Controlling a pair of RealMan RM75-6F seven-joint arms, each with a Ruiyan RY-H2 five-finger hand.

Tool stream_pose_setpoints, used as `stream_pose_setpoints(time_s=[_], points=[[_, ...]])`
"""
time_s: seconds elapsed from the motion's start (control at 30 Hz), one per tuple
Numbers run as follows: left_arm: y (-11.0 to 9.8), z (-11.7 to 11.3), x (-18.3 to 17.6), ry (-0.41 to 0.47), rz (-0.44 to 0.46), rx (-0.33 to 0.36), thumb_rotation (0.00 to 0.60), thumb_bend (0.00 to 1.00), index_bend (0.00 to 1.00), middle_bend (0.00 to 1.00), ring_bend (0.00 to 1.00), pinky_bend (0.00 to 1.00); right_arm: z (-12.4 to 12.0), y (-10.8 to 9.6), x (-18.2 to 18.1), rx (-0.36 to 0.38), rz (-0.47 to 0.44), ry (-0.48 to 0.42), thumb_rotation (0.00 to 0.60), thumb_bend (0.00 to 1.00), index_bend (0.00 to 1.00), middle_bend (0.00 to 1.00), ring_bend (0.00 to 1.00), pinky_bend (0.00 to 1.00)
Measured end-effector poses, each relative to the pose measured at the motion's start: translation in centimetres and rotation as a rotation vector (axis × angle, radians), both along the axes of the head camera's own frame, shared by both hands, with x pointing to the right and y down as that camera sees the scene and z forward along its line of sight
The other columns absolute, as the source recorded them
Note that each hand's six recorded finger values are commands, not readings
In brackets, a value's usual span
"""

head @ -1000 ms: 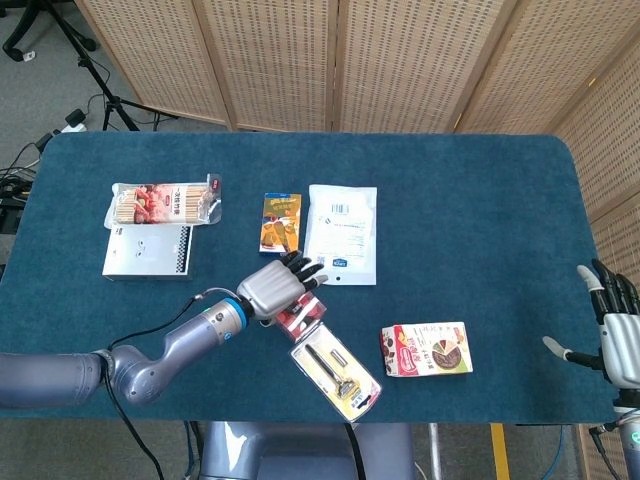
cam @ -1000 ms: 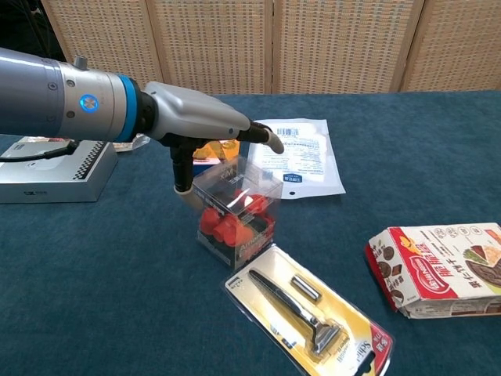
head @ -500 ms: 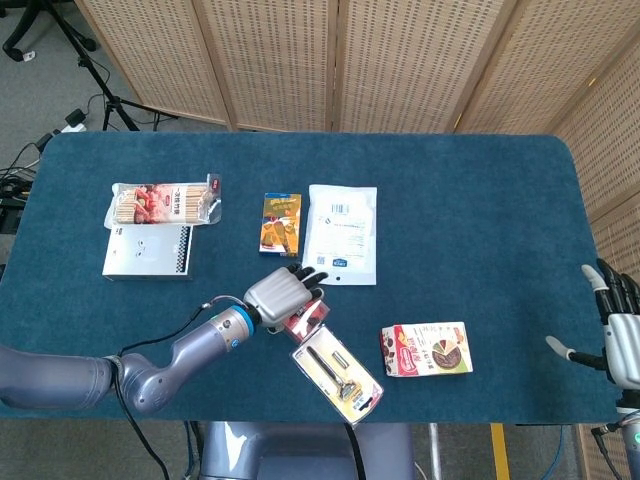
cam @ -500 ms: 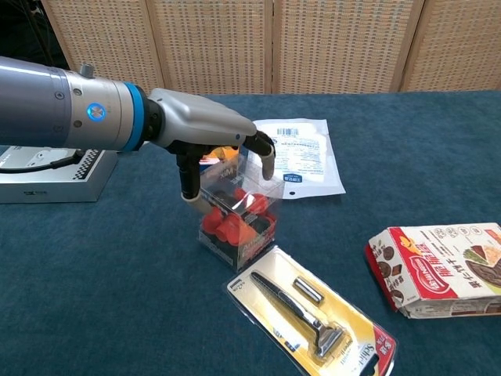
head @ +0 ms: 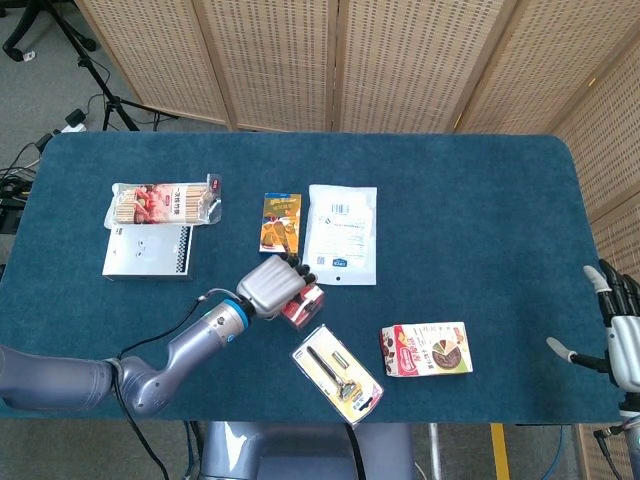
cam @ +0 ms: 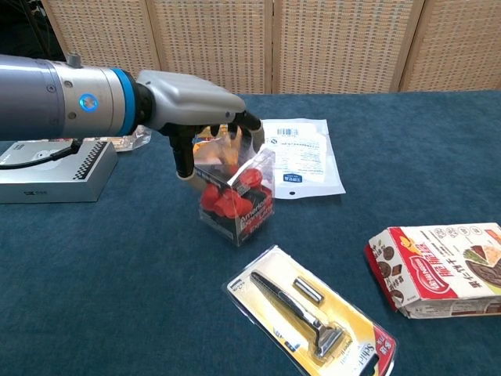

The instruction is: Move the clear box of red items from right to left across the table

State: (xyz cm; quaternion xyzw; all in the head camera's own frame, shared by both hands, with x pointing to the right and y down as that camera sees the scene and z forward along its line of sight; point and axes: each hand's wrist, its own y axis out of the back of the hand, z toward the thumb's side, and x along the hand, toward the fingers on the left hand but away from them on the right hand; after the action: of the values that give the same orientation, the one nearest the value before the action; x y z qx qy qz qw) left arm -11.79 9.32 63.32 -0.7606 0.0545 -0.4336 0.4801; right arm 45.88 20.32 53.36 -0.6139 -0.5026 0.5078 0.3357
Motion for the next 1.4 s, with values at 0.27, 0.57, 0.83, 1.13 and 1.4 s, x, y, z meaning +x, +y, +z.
stream_pose_setpoints(time_s=[0.27, 0.57, 0.83, 1.13, 1.4], points=[[-2.5, -1.5, -2.2, -0.014, -0.064, 0.048, 0.6, 0.39, 0.69, 0.31, 0.27, 0.31, 0.0, 0.1, -0.2, -0.003, -0.004, 0.007, 0.6, 0.03, 0.0, 0.0, 0.0, 0.0], [-5.4, -3.9, -6.9, -0.073, -0.143, 0.124, 0.6, 0.38, 0.69, 0.31, 0.27, 0.31, 0.1, 0.2, -0.4, -0.012, -0.008, 0.012, 0.6, 0.03, 0.0, 0.0, 0.0, 0.0], [-6.5, -4.4, -12.9, -0.136, -0.24, 0.134, 0.6, 0.38, 0.69, 0.31, 0.27, 0.31, 0.3, 0.2, -0.6, -0.017, -0.012, 0.019, 0.6, 0.03, 0.0, 0.0, 0.0, 0.0], [-7.6, -4.3, -18.8, -0.22, -0.302, 0.171, 0.6, 0.38, 0.69, 0.31, 0.27, 0.31, 0.6, 0.2, -0.8, -0.026, -0.014, 0.027, 0.6, 0.03, 0.0, 0.0, 0.0, 0.0], [-8.2, -4.5, -23.7, -0.272, -0.354, 0.21, 0.6, 0.38, 0.69, 0.31, 0.27, 0.31, 0.7, 0.1, -0.8, -0.028, -0.011, 0.032, 0.6, 0.03, 0.0, 0.0, 0.0, 0.0]])
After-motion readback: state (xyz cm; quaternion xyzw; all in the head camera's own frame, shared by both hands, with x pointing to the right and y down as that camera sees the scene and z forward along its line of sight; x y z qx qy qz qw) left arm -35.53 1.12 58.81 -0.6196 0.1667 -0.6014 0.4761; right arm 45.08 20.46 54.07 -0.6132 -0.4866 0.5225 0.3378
